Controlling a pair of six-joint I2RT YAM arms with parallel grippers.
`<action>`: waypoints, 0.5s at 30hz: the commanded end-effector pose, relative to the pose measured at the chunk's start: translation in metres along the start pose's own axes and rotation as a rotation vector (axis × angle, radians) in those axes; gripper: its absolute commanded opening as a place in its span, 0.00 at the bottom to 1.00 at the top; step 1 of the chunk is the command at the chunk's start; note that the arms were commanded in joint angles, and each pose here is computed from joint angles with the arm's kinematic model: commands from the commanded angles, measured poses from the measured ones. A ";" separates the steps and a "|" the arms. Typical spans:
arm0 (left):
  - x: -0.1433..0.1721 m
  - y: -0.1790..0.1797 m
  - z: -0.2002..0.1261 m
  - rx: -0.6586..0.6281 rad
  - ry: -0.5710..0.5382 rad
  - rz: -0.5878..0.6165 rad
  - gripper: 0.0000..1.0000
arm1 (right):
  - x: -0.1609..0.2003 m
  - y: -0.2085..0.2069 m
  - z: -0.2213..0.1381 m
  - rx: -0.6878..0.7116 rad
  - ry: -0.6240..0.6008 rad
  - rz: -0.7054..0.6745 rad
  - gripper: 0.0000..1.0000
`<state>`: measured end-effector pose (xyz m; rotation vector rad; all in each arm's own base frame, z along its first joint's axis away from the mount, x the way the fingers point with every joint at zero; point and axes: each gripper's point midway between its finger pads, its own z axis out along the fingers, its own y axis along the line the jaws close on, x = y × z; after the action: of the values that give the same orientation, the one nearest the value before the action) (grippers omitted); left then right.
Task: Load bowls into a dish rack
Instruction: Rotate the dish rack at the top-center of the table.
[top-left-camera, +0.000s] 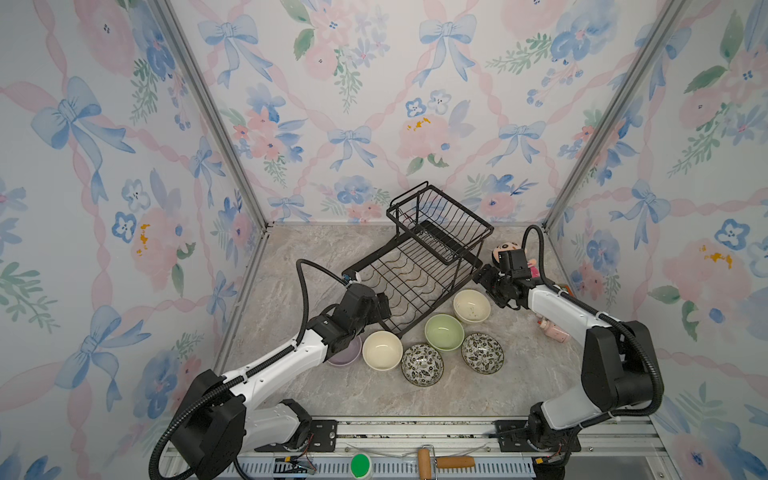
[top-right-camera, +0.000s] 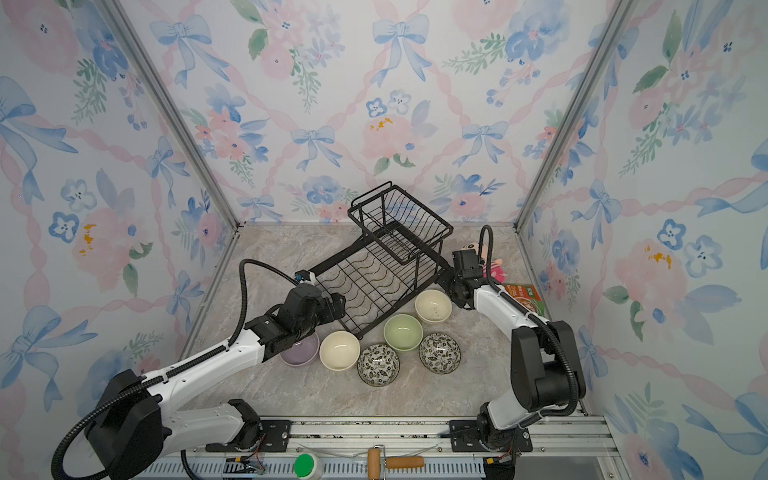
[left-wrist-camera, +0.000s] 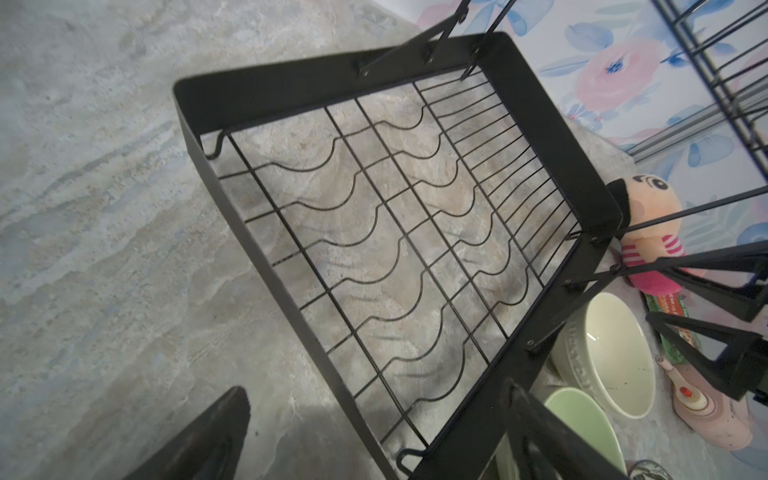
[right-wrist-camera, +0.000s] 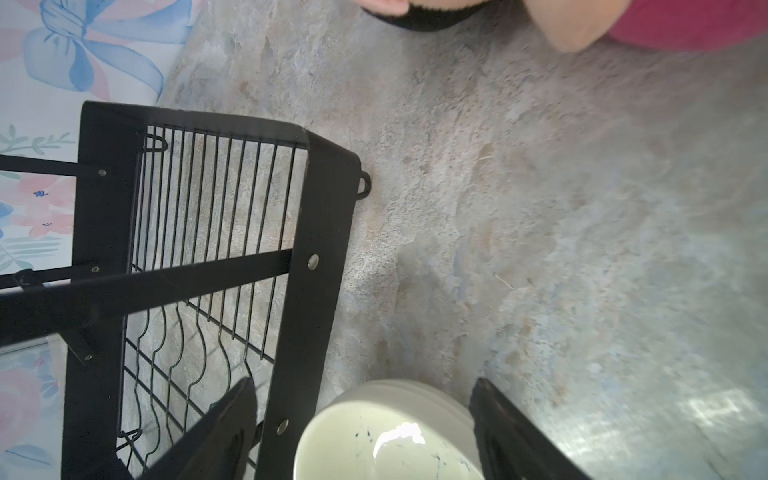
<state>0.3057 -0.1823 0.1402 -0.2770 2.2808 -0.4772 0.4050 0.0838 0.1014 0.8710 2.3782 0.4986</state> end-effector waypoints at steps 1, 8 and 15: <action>0.004 0.005 -0.001 -0.019 0.009 -0.008 0.98 | -0.004 0.025 0.006 -0.084 0.001 -0.002 0.82; -0.013 -0.008 -0.003 -0.018 -0.005 0.049 0.98 | -0.006 0.034 0.035 -0.085 0.023 -0.013 0.74; -0.012 -0.003 0.001 -0.040 0.031 0.066 0.98 | -0.008 0.043 0.067 -0.068 0.038 -0.068 0.58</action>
<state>0.3138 -0.1853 0.1502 -0.2384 2.2928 -0.4384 0.4556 0.1100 0.0709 0.8090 2.4119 0.5627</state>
